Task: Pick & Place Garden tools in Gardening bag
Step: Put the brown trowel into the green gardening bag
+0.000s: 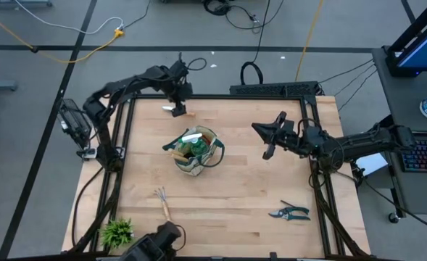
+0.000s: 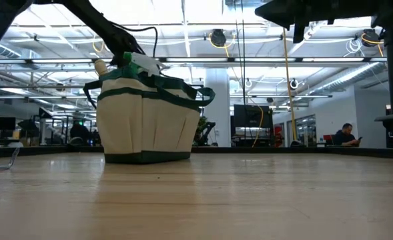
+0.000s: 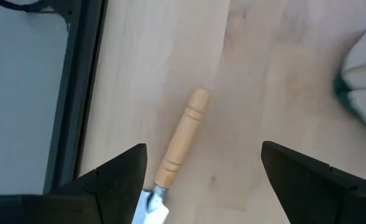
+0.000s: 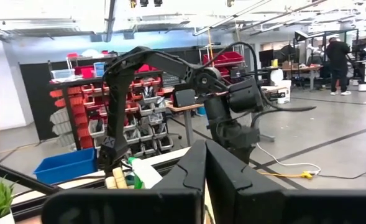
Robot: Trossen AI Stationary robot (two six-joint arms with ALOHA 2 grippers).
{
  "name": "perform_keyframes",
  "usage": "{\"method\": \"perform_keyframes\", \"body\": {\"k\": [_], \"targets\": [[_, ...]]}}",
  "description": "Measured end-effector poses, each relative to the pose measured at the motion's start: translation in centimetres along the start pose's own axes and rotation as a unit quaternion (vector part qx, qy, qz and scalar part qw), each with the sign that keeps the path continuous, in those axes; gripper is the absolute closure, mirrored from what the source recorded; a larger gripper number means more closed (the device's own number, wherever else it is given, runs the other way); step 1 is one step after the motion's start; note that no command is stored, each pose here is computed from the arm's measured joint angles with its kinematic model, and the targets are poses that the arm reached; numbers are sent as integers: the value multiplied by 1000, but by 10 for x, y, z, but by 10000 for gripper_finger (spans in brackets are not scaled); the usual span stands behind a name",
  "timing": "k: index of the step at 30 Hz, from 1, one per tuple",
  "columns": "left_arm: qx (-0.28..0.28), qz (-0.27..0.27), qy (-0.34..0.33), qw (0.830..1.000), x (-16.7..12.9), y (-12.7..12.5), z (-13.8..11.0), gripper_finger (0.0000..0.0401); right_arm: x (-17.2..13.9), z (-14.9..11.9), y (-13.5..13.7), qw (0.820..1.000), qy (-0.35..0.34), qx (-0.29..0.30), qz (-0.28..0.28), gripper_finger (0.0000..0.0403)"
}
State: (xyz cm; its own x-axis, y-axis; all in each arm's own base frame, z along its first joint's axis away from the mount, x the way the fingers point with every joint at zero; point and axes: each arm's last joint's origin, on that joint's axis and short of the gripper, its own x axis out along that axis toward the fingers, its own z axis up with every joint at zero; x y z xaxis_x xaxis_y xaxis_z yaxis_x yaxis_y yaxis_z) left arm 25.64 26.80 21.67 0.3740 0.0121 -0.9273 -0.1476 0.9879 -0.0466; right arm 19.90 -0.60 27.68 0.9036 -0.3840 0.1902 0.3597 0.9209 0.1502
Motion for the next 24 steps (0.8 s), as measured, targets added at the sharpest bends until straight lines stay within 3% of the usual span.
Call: {"method": "perform_keyframes", "body": {"k": [8,13,24], "targets": [[20,-1,42,999,29,1,0,77,1,0,-2,1000,-1,-1,-5,401],[51,32,72,996,44,1,3,77,1,0,-2,1000,-1,-1,-5,401],[70,33,84,993,61,6,1,77,1,0,-2,1000,-1,-1,-5,401]]}}
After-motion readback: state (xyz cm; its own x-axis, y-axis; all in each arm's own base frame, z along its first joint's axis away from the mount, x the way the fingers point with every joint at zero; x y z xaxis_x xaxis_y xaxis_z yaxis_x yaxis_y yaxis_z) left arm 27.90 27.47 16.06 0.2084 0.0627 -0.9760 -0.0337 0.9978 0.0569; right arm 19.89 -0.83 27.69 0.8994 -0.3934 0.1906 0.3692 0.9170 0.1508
